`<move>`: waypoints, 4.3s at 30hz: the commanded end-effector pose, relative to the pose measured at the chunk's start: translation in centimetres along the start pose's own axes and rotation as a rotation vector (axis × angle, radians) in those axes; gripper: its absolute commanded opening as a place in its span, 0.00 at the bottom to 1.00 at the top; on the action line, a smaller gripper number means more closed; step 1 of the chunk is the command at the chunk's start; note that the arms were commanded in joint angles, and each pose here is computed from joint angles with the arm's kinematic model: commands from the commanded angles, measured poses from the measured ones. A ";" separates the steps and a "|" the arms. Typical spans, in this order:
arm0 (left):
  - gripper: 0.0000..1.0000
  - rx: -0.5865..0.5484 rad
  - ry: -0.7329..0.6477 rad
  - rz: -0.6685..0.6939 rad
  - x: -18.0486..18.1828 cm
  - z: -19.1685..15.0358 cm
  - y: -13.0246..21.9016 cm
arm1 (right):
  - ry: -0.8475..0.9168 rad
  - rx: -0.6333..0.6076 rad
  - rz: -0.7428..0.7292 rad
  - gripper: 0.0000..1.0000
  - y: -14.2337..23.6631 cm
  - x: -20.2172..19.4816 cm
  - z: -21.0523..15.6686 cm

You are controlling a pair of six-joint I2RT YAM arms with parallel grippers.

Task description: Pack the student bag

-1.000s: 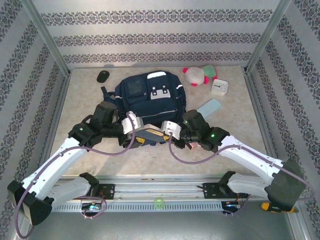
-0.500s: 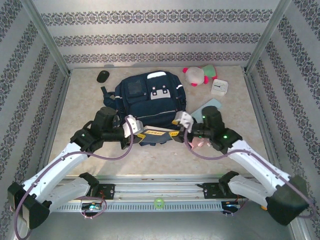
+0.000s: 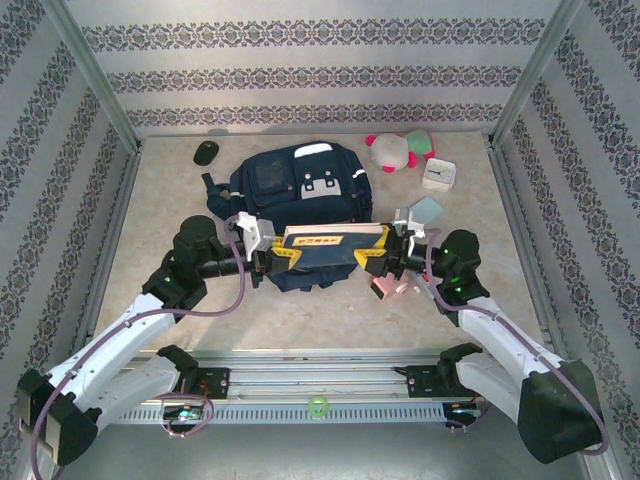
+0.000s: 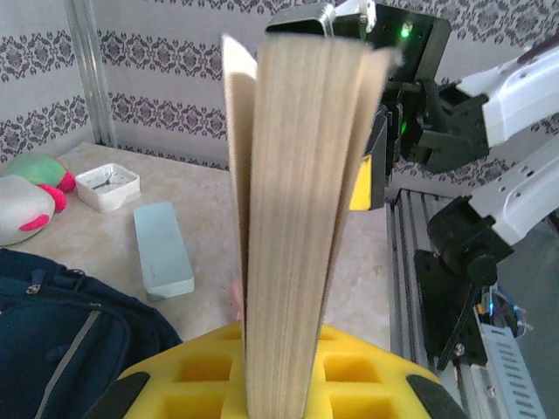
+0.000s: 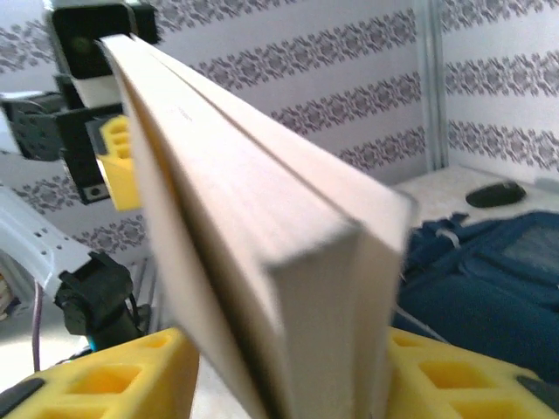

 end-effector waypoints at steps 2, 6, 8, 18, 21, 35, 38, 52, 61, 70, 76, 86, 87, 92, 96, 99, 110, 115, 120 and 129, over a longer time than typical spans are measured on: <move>0.00 -0.090 -0.008 -0.040 -0.2 1.8 -0.1 | 0.053 -0.075 0.109 0.31 0.2 1.6 2.1; 0.28 -0.081 0.016 0.019 1.2 1.3 -0.7 | 0.056 -0.084 0.114 0.00 0.3 1.6 2.7; 0.54 -0.082 0.026 0.114 2.6 1.2 -0.8 | 0.029 -0.090 0.059 0.00 0.8 0.7 2.6; 0.79 0.337 -0.197 0.417 9.3 -5.7 -3.5 | -0.537 -0.107 -0.503 0.00 5.7 -7.9 -1.1; 0.86 0.422 -0.258 0.478 11.9 -7.4 -4.9 | -0.589 -0.110 -0.568 0.00 6.6 -8.5 -1.6; 0.91 0.504 -0.237 0.646 21.5 -11.4 -10.0 | -0.617 -0.063 -0.651 0.00 7.6 -7.5 -2.5; 0.51 0.511 -0.233 0.649 21.8 -11.6 -9.8 | -0.620 -0.058 -0.658 0.00 7.7 -7.2 -2.7; 0.00 0.485 0.119 0.748 13.9 -9.7 -4.3 | -0.666 0.058 -0.629 0.00 6.7 -8.9 -3.5; 0.00 0.341 0.249 0.889 13.3 -4.6 -2.1 | -0.760 -0.088 -0.698 0.00 7.0 -10.7 0.9; 0.00 0.172 0.307 0.868 14.0 2.0 0.8 | -0.908 -0.119 -0.868 0.00 8.7 -7.1 -1.2; 0.00 0.102 0.333 0.853 15.1 4.4 2.6 | -1.008 0.005 -0.806 0.00 5.1 -6.6 -3.2; 0.00 0.081 0.404 0.818 16.7 5.4 2.3 | -1.102 0.021 -0.676 0.00 -2.8 -4.7 -5.9; 0.00 0.083 0.409 0.820 16.9 5.4 2.2 | -1.108 0.016 -0.666 0.00 -3.2 -4.6 -5.9; 0.00 0.058 0.411 0.783 16.8 6.1 2.1 | -1.122 -0.009 -0.680 0.00 -5.6 -4.0 -6.9; 0.00 0.054 0.414 0.765 16.7 6.4 2.1 | -1.119 -0.061 -0.658 0.00 -8.4 -4.7 -7.3; 0.00 0.055 0.420 0.752 16.5 6.5 2.0 | -1.119 -0.077 -0.681 0.00 -10.3 -5.5 -8.2; 0.00 0.030 0.424 0.707 15.9 7.2 2.2 | -1.075 -0.145 -0.691 0.00 -17.3 -10.5 -11.0; 0.00 0.008 0.433 0.676 15.9 7.5 2.0 | -1.071 -0.139 -0.703 0.00 -20.2 -12.7 -13.4; 0.00 0.005 0.434 0.651 16.0 8.1 1.9 | -1.091 -0.124 -0.744 0.04 -22.6 -14.9 -16.5; 0.00 0.005 0.417 0.703 16.5 8.1 2.6 | -1.142 -0.003 -0.819 0.33 -22.2 -14.7 -19.5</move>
Point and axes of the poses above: each hand's point on the last joint's axis, 136 mm out from that joint toward the fingers, its own y axis back along the fingers, its own x axis along the line the jaws close on, z = x × y, the point moved 4 cm from there along y, back along the fingers, and after that the axes turned 12 degrees about y, right-handed, at the moved point
